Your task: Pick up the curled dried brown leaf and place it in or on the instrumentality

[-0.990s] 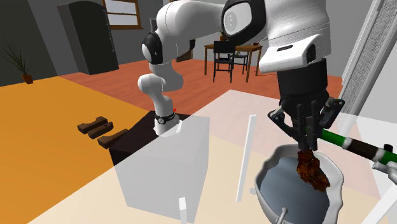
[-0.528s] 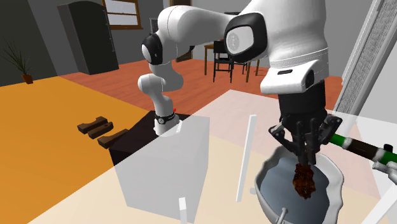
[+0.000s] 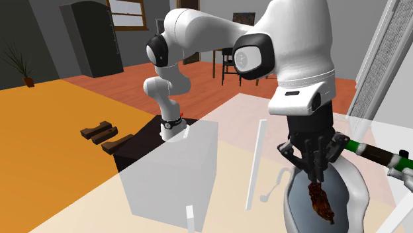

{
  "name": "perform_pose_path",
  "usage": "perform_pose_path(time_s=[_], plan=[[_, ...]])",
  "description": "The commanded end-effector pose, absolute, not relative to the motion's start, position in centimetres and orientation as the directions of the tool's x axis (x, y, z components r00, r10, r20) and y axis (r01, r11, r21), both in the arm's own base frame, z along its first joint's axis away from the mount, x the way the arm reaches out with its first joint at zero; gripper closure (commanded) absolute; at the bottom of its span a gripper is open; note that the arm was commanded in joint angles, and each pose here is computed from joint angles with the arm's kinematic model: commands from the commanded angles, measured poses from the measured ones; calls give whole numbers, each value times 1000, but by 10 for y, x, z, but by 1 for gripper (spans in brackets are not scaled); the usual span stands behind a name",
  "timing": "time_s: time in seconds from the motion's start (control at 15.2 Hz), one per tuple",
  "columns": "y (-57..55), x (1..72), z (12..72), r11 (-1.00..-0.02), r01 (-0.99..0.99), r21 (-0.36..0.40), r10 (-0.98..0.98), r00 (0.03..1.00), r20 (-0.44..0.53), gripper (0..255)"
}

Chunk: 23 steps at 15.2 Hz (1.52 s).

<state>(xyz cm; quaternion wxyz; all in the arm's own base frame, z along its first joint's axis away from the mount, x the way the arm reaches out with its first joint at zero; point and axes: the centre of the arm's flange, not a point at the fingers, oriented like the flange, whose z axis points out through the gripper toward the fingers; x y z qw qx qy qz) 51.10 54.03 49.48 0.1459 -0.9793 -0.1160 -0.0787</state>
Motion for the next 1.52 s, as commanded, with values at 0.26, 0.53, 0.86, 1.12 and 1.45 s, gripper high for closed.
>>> perform_pose_path(time_s=[0.26, 0.53, 0.86, 1.12, 1.45], plan=[[541, 511, 492, -931, 249, -265, 205, 961, 185, 255], [541, 511, 492, -931, 249, -265, 205, 961, 185, 0], [529, 507, 529, -931, 249, -265, 205, 961, 185, 0], [525, 506, 539, -931, 249, -265, 205, 961, 185, 0], [525, 506, 539, -931, 249, -265, 205, 961, 185, 0]])
